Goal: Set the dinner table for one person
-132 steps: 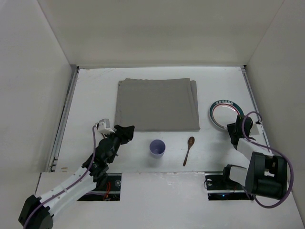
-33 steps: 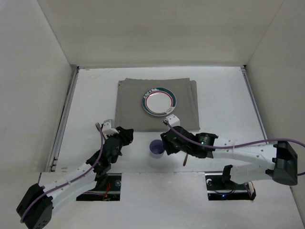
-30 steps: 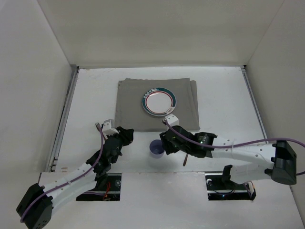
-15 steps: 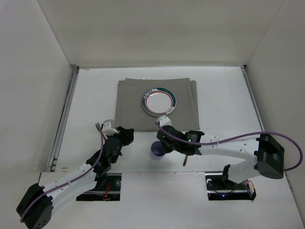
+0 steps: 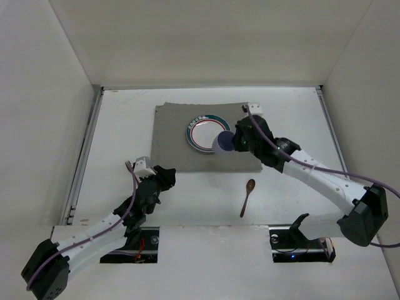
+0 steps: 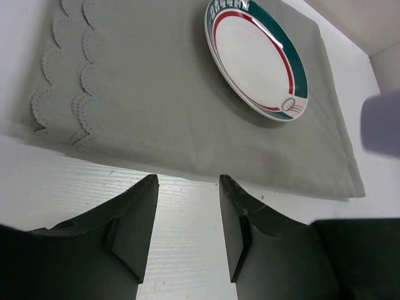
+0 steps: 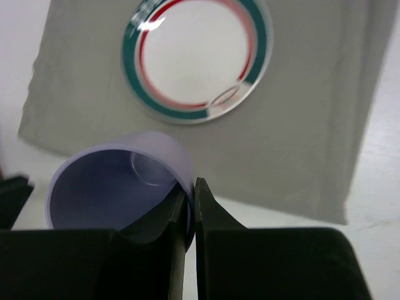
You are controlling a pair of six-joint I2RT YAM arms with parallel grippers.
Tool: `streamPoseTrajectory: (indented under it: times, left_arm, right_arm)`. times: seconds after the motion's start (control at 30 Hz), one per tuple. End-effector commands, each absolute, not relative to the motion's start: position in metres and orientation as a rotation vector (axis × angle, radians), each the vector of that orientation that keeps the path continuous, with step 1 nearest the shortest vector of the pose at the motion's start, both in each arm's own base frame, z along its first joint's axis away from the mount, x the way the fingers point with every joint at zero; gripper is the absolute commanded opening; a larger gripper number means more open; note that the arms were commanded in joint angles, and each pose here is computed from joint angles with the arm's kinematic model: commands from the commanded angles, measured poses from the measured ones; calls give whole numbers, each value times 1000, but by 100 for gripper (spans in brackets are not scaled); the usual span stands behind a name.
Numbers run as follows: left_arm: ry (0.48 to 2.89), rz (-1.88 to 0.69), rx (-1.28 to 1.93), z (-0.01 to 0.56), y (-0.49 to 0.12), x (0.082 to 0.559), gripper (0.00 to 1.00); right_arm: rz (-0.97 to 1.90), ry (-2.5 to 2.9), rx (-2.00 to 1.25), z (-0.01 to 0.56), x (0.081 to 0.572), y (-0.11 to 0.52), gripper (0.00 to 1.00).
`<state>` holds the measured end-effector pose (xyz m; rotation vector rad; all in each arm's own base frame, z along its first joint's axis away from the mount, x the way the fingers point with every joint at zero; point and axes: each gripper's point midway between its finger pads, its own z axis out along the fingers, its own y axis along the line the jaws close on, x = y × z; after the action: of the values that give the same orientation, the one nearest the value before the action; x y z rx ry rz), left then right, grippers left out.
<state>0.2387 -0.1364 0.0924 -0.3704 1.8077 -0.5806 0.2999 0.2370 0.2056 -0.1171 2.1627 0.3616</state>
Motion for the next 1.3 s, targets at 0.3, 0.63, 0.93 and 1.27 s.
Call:
streamPoseTrajectory:
  times: [0.3,0.63,0.93,1.27]
  left_arm:
    - [1773,-632,-356,96,-144,231,42]
    - [1776,-636,-327,107,-157,231,42]
    - [1682,-719,-378,168,-173,247,43]
    - [1705,-624,-315,140,-171,257,44]
  right_arm:
    - [150,2064,203,249,427,165,8]
    - [11,2152,250,205,494,133,8]
    - [-2,2222,262,169,538,133,9]
    - [-62,2304,267,146,546,134,11]
